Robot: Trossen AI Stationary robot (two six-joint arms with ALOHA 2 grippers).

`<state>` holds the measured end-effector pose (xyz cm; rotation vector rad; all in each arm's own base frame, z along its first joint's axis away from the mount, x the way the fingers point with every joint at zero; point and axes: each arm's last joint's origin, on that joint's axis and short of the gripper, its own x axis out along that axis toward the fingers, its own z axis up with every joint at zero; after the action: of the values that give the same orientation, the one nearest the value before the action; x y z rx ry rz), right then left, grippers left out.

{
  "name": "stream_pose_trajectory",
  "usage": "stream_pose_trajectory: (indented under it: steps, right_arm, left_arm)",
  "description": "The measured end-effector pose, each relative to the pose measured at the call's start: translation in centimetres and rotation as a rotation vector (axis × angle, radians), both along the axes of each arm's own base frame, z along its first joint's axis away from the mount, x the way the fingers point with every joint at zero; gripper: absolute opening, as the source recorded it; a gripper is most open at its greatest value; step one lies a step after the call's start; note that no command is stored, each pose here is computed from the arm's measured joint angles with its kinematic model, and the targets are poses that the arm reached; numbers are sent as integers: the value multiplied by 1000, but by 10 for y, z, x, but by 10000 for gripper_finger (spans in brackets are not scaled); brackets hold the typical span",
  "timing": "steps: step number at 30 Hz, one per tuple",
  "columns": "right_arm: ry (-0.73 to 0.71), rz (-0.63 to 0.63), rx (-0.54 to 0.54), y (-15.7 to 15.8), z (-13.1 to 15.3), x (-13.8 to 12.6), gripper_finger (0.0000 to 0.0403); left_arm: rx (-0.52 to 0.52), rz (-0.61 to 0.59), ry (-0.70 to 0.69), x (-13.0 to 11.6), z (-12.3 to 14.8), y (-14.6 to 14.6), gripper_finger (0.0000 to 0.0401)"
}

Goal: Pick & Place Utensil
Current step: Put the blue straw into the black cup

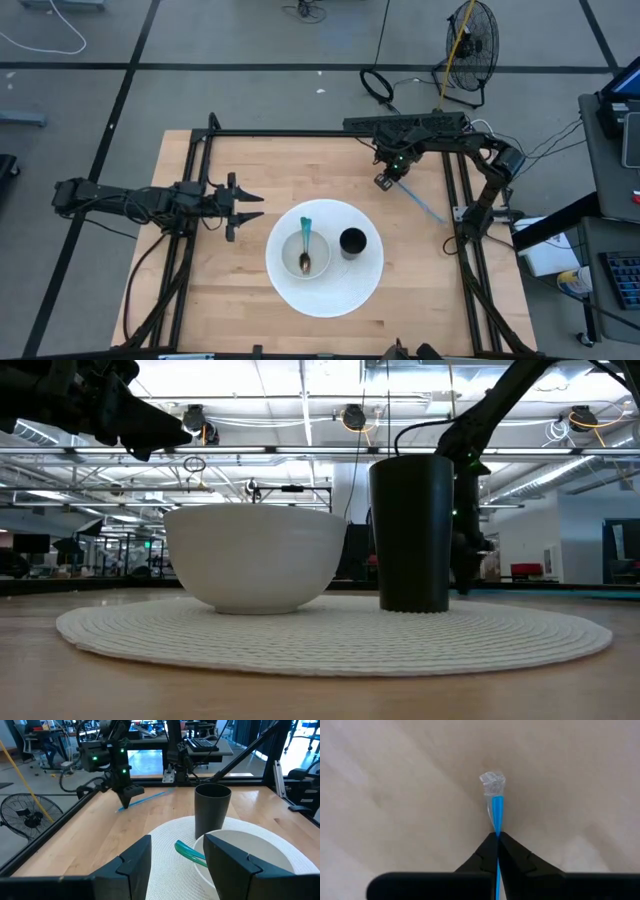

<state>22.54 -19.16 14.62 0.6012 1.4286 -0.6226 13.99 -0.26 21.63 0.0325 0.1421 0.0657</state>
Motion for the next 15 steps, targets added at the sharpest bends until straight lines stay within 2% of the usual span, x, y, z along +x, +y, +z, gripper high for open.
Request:
stream_pose_trajectory:
  steps: [7,15]
  right_arm:
    - [-73,35,-62,8,27,-1,1]
    - [-249,94,-197,31,79,-4,0]
  left_arm:
    - [0,5,0,0,0,0,186]
    - [1,16,-3,0,0,0,186]
